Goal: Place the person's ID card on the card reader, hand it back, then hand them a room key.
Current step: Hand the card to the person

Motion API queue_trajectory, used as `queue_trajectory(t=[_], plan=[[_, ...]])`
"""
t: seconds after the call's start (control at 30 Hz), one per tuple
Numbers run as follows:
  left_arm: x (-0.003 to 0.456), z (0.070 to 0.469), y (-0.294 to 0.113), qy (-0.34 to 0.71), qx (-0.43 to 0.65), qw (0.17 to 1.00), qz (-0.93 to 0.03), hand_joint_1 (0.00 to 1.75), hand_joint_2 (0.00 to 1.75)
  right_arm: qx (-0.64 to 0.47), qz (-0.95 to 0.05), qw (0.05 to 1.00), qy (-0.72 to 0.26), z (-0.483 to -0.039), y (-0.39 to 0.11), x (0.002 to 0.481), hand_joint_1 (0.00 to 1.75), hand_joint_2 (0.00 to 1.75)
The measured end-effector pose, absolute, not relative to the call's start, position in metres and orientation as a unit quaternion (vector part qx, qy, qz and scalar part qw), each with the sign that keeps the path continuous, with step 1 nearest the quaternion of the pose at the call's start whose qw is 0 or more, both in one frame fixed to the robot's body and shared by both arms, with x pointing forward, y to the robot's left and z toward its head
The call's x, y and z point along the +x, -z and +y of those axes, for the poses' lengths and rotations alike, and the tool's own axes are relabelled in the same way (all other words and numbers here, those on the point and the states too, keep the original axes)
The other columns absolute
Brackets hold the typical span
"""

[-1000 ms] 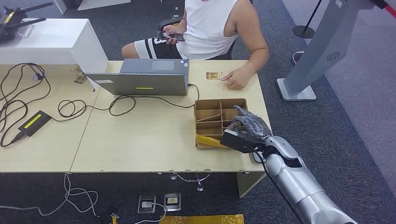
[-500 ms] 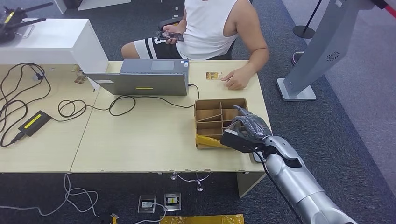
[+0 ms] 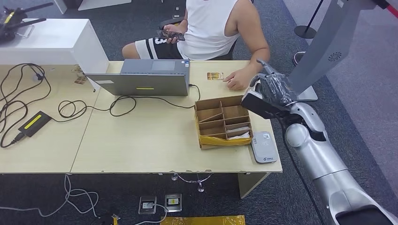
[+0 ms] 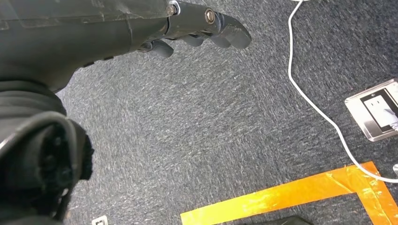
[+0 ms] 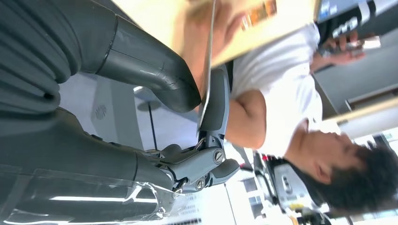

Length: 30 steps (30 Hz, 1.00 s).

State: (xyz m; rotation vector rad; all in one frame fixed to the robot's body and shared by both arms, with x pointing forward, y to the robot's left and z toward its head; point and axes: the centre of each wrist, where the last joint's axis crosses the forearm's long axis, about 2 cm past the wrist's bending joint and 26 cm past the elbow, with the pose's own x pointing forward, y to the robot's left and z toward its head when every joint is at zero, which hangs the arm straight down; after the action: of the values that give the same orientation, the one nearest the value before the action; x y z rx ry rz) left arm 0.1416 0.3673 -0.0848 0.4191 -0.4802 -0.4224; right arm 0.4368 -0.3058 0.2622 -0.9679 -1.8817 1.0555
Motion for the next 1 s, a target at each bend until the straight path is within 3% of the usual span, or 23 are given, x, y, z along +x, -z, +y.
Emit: queue_trajectory(t=[0.37, 1.0], plan=[[0.151, 0.365, 0.082, 0.221, 0.196, 0.924, -0.241, 0.00, 0.00, -0.401, -0.755, 0.323, -0.407, -0.318, -0.320, 0.457, 1.75, 1.75], [0.159, 0.364, 0.080, 0.240, 0.193, 0.919, -0.247, 0.00, 0.00, -0.459, -0.635, 0.339, -0.521, -0.317, -0.313, 0.495, 1.75, 1.75]])
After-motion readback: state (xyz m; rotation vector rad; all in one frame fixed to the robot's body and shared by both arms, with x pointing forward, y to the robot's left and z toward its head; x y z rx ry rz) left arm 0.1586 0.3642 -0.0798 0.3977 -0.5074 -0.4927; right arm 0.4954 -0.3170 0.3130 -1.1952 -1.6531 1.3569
